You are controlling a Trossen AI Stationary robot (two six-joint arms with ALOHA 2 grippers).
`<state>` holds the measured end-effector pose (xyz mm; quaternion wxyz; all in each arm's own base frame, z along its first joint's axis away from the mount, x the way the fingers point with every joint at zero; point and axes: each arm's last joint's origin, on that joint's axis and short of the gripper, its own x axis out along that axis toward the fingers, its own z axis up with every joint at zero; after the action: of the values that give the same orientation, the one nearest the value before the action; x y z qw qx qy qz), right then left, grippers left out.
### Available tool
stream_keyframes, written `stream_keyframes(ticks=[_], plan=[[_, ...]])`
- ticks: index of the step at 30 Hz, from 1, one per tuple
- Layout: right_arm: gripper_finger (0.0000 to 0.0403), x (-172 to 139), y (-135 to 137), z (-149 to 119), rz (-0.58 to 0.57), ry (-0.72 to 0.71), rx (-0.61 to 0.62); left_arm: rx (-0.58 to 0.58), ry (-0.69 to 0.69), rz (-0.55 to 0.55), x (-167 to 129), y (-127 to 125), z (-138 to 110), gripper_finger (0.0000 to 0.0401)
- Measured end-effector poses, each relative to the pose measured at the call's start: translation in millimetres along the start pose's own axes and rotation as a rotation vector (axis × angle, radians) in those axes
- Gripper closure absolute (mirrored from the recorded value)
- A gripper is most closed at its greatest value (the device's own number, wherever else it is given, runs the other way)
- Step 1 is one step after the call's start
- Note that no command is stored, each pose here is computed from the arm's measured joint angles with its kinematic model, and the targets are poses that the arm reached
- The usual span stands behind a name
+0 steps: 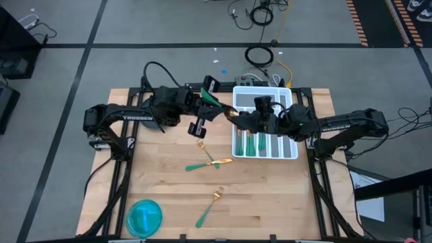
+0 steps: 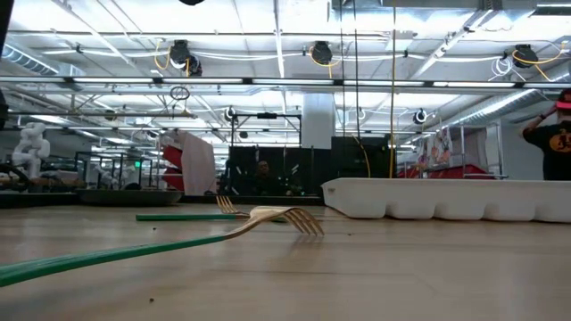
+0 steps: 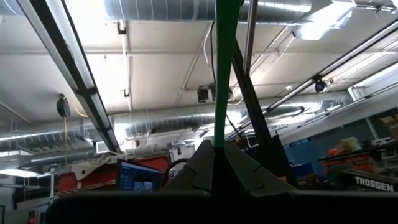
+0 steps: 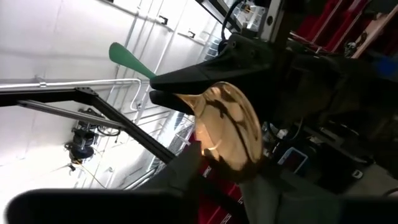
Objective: Sort silverware
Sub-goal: Put the green spoon on the silverware organizer
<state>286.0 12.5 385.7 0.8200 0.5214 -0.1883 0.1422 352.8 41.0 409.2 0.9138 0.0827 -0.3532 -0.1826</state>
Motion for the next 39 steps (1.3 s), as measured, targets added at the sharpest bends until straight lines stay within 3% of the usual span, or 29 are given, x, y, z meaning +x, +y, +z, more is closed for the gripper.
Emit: stream_keyframes(ticks=[5,9,14,27,34,39], plan=[[0.0353,0.0,-2.0,4.4,-0.004,-0.011,-0.015,0.008,-0.006,0.001,-0.2,0.3,0.7,0.0389],[0.0370,-0.1,-3.2,7.3,-0.005,-0.016,-0.029,0.013,-0.011,0.002,-0.3,0.5,1.2,0.0389],[0.0363,-0.1,-3.2,7.4,-0.005,-0.015,-0.043,0.011,-0.010,0.003,-0.3,0.6,1.2,0.0389],[0.0282,-0.2,-4.0,9.4,-0.031,-0.064,-0.102,-0.001,-0.017,-0.008,0.0,-0.6,1.3,0.0389],[0.0293,-0.1,-5.4,9.3,-0.052,-0.064,-0.106,0.006,-0.020,-0.008,0.0,-0.6,1.7,0.0389],[0.0337,-0.3,-6.3,8.6,-0.066,-0.056,-0.118,0.004,-0.018,-0.007,0.0,-0.6,1.3,0.0389]])
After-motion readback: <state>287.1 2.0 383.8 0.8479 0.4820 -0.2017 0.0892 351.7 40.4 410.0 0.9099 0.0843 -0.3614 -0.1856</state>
